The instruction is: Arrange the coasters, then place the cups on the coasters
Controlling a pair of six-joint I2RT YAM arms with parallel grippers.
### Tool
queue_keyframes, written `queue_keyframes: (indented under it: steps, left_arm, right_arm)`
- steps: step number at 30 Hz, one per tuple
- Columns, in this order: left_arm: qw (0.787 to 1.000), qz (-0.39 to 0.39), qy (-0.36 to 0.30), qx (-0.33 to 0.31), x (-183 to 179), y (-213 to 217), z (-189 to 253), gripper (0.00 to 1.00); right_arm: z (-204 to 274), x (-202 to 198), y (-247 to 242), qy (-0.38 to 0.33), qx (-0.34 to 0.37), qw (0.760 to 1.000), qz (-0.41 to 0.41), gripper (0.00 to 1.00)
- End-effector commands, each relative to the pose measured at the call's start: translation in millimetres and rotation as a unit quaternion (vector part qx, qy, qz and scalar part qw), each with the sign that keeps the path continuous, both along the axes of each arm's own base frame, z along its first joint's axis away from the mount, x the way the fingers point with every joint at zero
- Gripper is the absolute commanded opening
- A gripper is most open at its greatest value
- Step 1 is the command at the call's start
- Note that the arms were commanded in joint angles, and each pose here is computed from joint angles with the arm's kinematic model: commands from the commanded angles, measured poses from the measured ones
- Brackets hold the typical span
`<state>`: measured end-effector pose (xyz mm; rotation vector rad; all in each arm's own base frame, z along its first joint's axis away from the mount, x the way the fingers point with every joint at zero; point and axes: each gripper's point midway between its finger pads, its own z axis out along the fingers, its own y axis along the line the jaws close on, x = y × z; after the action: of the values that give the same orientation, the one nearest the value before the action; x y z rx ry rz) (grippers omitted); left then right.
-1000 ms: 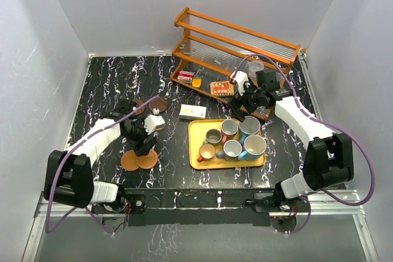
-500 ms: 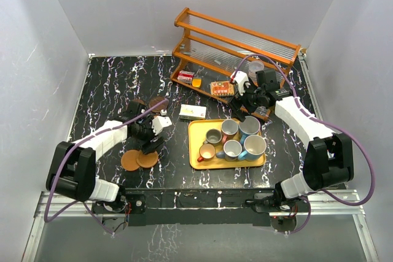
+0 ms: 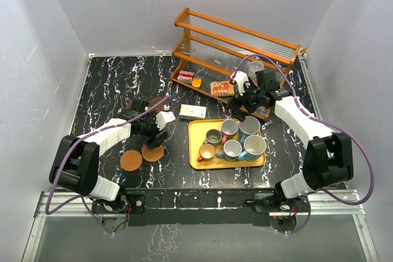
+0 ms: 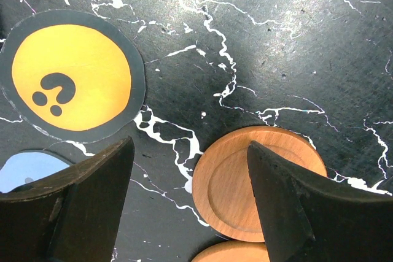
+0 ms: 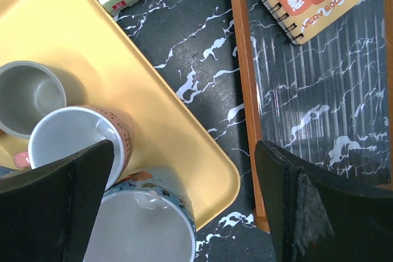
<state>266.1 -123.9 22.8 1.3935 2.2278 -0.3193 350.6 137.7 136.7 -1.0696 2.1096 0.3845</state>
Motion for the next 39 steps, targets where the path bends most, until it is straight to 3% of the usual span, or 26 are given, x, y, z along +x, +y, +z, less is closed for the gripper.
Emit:
queue_keyframes:
  steps: [1,20,39]
  left_arm:
    - [1.000,-0.007,0.011,0.017,-7,1,-14,0.72]
    - [0.999,0.028,-0.018,0.035,12,6,-8,0.71]
    - [0.998,0.035,-0.005,-0.043,8,-4,45,0.76]
  right_arm:
    - [14,16,1,-0.035,0.004,0.999,-0.002,0.98]
    - [14,15,1,-0.033,0.005,0.999,0.000,0.98]
    - [18,14,5,-0.029,0.015,0.999,0.005,0.98]
